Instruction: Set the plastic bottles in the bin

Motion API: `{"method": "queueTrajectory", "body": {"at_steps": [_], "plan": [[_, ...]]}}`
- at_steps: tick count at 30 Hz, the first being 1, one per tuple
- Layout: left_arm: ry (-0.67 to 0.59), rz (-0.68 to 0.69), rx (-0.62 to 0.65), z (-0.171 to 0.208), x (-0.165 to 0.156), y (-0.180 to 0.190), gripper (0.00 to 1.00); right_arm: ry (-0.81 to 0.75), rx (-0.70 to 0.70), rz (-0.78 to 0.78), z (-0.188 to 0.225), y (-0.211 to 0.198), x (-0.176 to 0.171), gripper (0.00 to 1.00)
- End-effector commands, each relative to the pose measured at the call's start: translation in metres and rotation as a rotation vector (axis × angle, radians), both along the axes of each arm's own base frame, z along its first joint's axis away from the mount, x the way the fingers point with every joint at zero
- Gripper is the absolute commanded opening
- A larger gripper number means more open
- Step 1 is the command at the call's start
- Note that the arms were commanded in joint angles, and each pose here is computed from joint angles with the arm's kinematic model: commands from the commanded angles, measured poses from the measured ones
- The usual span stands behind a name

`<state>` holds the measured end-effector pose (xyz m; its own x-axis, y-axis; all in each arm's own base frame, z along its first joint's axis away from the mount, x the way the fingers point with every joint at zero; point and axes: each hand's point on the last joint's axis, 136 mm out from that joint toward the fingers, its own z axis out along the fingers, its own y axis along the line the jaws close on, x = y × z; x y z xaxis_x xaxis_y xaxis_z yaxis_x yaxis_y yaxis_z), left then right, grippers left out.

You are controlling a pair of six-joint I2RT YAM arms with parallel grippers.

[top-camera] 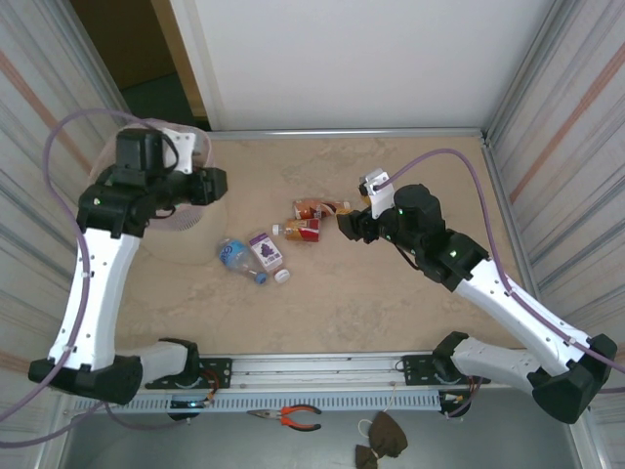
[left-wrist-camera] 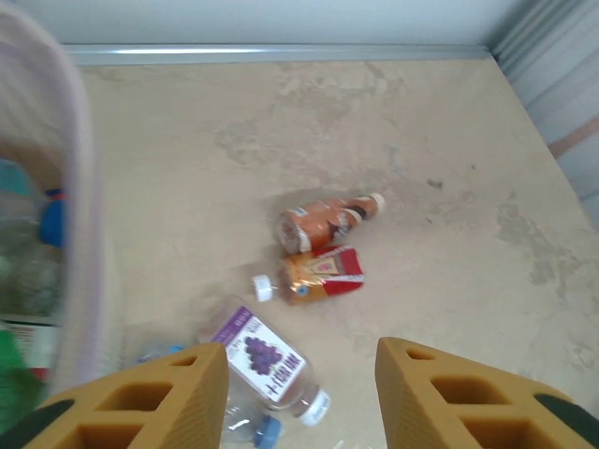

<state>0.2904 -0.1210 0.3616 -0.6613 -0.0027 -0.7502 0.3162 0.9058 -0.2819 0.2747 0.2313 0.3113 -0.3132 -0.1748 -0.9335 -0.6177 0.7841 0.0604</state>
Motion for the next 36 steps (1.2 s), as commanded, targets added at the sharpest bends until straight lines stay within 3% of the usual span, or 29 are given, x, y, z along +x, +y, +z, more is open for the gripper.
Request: {"method": "queueTrajectory", "body": {"at_steps": [1, 9, 13, 18, 28, 36], "plan": [[0.011, 0.117, -0.010, -0.010, -0.003, -0.003, 0.45, -0.016, 0.023, 0.020, 0.012, 0.004, 0.002, 0.66], [0.126, 0.324, -0.116, -0.069, -0.015, -0.020, 0.47, -0.005, 0.026, 0.031, 0.007, 0.003, -0.001, 0.66], [0.154, 0.473, -0.186, -0.108, -0.027, -0.018, 0.43, 0.006, 0.032, 0.030, 0.002, 0.000, -0.003, 0.66], [0.209, 0.601, -0.180, -0.154, -0.044, -0.015, 0.46, 0.018, 0.040, 0.028, -0.003, -0.003, -0.006, 0.66], [0.406, 0.652, -0.228, -0.247, -0.056, -0.038, 0.48, 0.019, 0.052, 0.016, -0.005, -0.009, -0.009, 0.66], [0.470, 0.686, -0.177, -0.280, -0.057, -0.041, 0.49, 0.021, 0.047, 0.008, -0.007, -0.012, -0.008, 0.66]]}}
